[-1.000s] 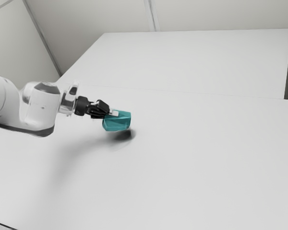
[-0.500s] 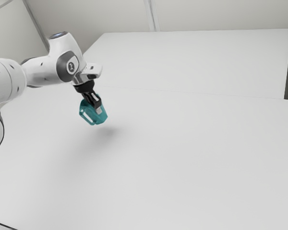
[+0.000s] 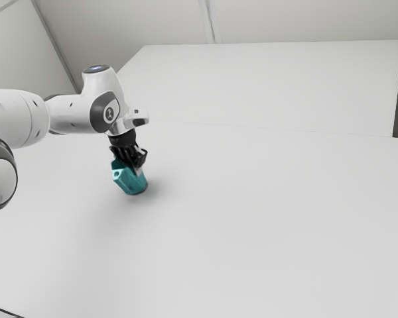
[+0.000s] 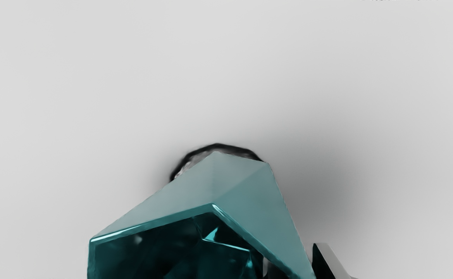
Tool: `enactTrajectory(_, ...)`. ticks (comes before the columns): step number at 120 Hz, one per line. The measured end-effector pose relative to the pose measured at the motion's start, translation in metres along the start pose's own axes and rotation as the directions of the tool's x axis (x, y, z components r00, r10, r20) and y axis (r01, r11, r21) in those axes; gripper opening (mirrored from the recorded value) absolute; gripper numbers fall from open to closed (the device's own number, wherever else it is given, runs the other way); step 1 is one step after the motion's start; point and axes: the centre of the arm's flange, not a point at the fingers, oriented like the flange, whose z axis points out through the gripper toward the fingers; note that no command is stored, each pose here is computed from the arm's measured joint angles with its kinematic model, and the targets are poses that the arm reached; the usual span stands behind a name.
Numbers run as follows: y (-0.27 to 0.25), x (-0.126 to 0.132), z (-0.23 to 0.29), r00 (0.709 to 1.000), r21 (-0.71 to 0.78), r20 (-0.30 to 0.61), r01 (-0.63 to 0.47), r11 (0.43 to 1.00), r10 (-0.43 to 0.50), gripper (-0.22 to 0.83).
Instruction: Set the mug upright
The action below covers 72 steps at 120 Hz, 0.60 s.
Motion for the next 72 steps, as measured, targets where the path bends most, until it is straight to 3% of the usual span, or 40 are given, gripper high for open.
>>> enactTrajectory(17, 0.0, -0.004, 0.006, 0.998, -0.003, 0.015, 0.063, 0.998, -0.063, 0.27)
enactTrajectory(36, 0.002, -0.002, -0.008, 0.994, 0.004, -0.006, 0.11, 0.994, -0.11, 0.45)
enactTrajectory(55, 0.01, 0.03, -0.12, 0.986, 0.079, -0.139, 0.099, 0.992, -0.088, 0.54)
enactTrajectory(72, 0.03, 0.026, -0.215, 0.98, 0.111, -0.185, 0.096, 0.989, -0.075, 0.58)
